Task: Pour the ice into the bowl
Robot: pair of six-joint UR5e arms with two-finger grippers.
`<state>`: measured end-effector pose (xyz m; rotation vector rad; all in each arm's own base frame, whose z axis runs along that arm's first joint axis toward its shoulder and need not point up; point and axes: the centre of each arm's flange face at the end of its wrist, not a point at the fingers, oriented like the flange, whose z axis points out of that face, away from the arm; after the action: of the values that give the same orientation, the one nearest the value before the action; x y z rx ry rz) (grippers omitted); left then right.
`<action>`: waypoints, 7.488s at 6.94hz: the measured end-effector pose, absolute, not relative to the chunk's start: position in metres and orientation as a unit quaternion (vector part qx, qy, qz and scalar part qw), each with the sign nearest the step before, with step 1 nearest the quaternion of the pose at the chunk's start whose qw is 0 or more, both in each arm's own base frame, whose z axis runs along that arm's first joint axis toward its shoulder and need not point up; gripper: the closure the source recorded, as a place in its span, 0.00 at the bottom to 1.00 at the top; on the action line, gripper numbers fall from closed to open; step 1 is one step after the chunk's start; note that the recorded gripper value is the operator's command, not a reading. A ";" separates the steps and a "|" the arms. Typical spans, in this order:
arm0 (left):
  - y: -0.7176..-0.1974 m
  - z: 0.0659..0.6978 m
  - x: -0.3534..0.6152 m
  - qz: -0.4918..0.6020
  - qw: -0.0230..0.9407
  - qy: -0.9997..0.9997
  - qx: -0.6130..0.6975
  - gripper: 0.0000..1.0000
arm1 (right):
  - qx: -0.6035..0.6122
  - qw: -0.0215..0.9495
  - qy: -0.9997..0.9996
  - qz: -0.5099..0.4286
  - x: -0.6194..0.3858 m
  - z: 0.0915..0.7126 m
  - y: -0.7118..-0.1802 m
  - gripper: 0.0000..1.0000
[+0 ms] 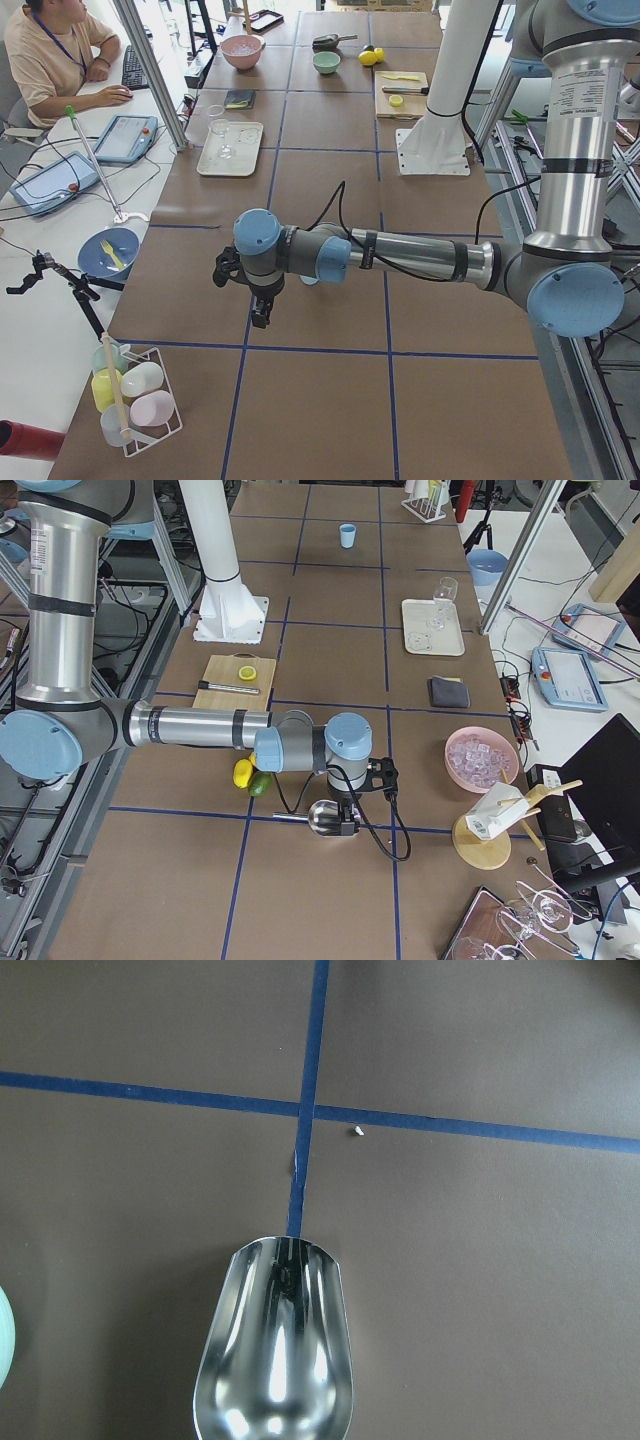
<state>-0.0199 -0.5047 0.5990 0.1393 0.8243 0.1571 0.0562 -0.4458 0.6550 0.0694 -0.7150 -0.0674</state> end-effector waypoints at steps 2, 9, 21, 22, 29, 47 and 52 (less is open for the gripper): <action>-0.505 0.596 -0.020 0.077 0.911 0.400 0.070 0.00 | 0.034 0.936 -0.350 -0.033 0.056 0.655 -0.446 0.00; -0.506 0.597 -0.018 0.079 0.911 0.398 0.069 0.00 | 0.071 0.917 -0.388 -0.058 0.035 0.602 -0.485 0.00; -0.506 0.599 -0.006 0.088 0.910 0.401 0.062 0.00 | 0.082 0.887 -0.431 -0.142 -0.165 0.641 -0.468 1.00; -0.506 0.598 -0.006 0.088 0.910 0.401 0.062 0.00 | 0.083 0.885 -0.435 -0.143 -0.166 0.638 -0.468 1.00; -0.506 0.598 -0.004 0.090 0.909 0.402 0.062 0.00 | 0.103 0.842 -0.530 -0.017 -0.457 0.321 -0.526 1.00; -0.520 0.567 0.026 0.156 0.888 0.405 0.153 0.00 | 0.114 0.897 -0.381 -0.193 -0.063 0.514 -0.583 0.00; -0.537 0.519 0.056 0.144 0.840 0.423 0.307 0.00 | 0.069 0.914 -0.380 -0.125 0.013 0.607 -0.528 0.00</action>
<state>0.0563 -0.5365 0.5189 0.6484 0.8933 0.3051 0.0133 -0.5280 0.6071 0.1418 -0.7819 -0.2565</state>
